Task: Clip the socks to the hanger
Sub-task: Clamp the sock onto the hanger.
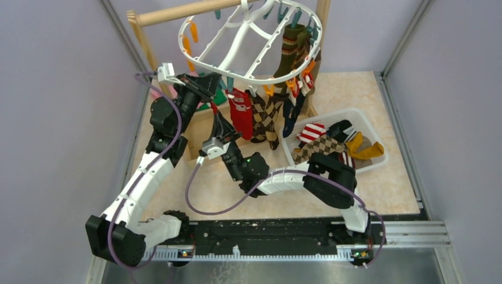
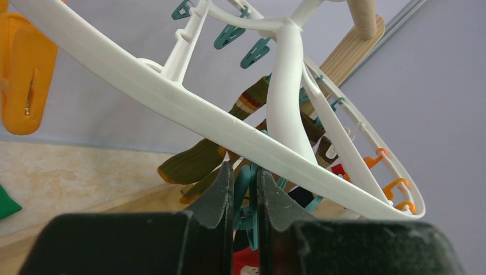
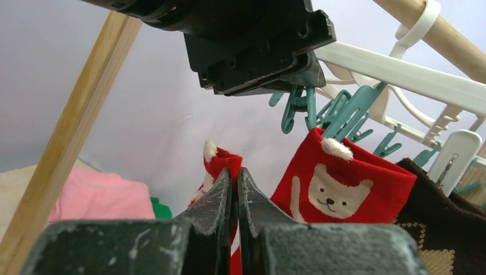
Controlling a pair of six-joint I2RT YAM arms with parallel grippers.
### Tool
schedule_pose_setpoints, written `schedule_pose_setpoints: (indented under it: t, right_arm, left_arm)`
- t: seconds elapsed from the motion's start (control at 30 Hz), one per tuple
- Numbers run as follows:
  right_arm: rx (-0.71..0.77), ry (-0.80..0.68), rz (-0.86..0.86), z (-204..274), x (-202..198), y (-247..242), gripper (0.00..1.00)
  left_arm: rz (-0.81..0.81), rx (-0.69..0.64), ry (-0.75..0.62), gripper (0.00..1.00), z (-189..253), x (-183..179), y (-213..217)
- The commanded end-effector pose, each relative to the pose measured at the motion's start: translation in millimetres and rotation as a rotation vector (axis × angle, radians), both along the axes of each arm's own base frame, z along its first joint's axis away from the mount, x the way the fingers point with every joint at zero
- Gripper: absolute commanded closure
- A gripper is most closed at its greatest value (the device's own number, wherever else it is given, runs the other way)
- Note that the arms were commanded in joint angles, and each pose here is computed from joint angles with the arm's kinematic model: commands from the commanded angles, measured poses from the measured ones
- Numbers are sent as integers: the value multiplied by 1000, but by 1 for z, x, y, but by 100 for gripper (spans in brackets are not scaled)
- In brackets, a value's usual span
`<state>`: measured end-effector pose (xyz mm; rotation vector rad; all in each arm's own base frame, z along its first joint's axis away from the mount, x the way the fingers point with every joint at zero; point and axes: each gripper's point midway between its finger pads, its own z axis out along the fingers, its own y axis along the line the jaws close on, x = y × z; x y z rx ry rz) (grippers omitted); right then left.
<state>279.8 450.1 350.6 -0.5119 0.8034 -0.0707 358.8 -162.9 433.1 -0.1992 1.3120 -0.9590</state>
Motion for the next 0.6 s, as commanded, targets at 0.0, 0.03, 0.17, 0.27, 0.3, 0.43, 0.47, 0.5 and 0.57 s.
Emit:
schedule_pose_setpoints:
  t: [0.0, 0.03, 0.17, 0.27, 0.3, 0.43, 0.47, 0.5, 0.57]
  right_arm:
    - [205, -106, -25, 46, -1, -34, 100]
    - [215, -95, -34, 45, 2, -37, 100]
    - [247, -81, -45, 53, 1, -46, 100]
    - [251, -111, -67, 66, -1, -43, 100]
    - [248, -123, -83, 69, -1, -41, 100]
    - [237, -158, -146, 81, 2, -40, 100]
    - [239, -155, -160, 82, 3, -41, 100]
    - [242, -157, -173, 84, 4, -43, 100]
    - [232, -155, -208, 84, 7, -43, 100]
  left_arm:
    - [25, -29, 40, 96, -2, 9, 4]
    - [30, -36, 48, 96, -4, 10, 5]
    - [42, -72, 79, 96, -6, 11, 8]
    - [5, -111, 122, 97, -6, 14, 1]
    - [-10, -118, 133, 98, -4, 15, -1]
    - [-5, -159, 139, 98, 7, 15, 1]
    - [1, -157, 126, 98, 13, 14, 2]
    - [8, -151, 122, 98, 16, 14, 3]
    - [13, -156, 120, 98, 20, 11, 5]
